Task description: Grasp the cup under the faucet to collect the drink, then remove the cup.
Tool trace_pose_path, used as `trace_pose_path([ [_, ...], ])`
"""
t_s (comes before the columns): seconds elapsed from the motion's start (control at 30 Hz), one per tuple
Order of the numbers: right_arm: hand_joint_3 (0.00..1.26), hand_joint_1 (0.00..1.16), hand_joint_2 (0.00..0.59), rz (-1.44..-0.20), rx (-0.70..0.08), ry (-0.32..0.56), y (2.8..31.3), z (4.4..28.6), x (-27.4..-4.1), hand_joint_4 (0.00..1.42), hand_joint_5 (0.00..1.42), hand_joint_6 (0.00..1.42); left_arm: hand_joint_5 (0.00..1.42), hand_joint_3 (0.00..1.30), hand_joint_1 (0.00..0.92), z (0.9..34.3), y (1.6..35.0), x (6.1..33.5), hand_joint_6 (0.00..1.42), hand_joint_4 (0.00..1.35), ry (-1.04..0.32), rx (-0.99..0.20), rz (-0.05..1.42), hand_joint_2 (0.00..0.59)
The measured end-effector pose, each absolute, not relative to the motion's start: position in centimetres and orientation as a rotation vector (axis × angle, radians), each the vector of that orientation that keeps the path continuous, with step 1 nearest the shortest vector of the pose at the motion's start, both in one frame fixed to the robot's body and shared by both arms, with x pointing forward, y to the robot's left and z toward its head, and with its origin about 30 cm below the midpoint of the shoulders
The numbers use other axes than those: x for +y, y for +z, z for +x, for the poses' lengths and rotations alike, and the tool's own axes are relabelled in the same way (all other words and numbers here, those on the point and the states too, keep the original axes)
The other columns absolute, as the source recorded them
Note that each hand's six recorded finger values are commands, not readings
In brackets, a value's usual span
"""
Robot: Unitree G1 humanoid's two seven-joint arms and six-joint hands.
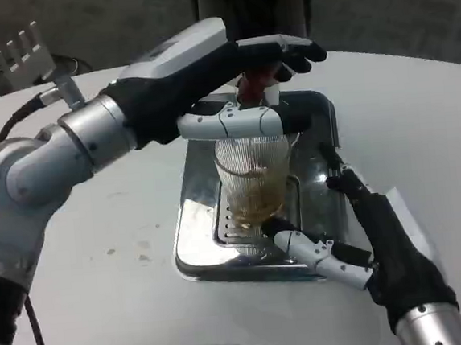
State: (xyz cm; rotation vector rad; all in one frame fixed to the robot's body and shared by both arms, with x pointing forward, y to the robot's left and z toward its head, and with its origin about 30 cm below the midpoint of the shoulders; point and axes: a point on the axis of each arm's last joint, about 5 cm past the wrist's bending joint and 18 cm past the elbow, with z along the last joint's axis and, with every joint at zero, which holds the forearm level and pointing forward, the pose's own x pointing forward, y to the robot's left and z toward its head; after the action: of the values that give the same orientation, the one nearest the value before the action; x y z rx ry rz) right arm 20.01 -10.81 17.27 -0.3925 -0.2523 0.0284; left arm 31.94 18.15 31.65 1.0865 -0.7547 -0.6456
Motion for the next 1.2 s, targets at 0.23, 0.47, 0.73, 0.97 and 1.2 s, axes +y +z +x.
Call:
trace_pose_path([
  [0.23,0.09,0.62,0.206,-0.392,-0.243,0.036,16.8,20.9,-9.9,0.01,0.00,0.00,0.26,0.25,0.000,31.9,31.8,18.3,0.30,0.22,-0.641,-0.755,1.091,0.078],
  [0.47,0.09,0.62,0.207,-0.389,-0.253,0.013,16.8,21.9,-9.3,0.01,0.00,0.00,0.26,0.25,0.000,31.9,32.0,18.5,0.30,0.23,-0.633,-0.753,1.100,0.078],
  [0.73,0.09,0.62,0.207,-0.391,-0.270,0.017,17.1,23.0,-8.5,0.01,0.00,0.00,0.26,0.26,0.000,32.0,32.2,18.6,0.29,0.23,-0.630,-0.755,1.104,0.079],
  [0.97,0.09,0.62,0.207,-0.392,-0.273,0.016,16.9,23.6,-7.7,0.01,0.00,0.00,0.26,0.26,0.000,32.1,32.3,18.7,0.29,0.23,-0.630,-0.755,1.105,0.079],
  [1.2,0.10,0.62,0.205,-0.392,-0.276,0.005,16.9,24.3,-6.9,0.03,0.00,0.00,0.26,0.26,0.000,32.1,32.3,18.7,0.29,0.23,-0.631,-0.759,1.112,0.087],
])
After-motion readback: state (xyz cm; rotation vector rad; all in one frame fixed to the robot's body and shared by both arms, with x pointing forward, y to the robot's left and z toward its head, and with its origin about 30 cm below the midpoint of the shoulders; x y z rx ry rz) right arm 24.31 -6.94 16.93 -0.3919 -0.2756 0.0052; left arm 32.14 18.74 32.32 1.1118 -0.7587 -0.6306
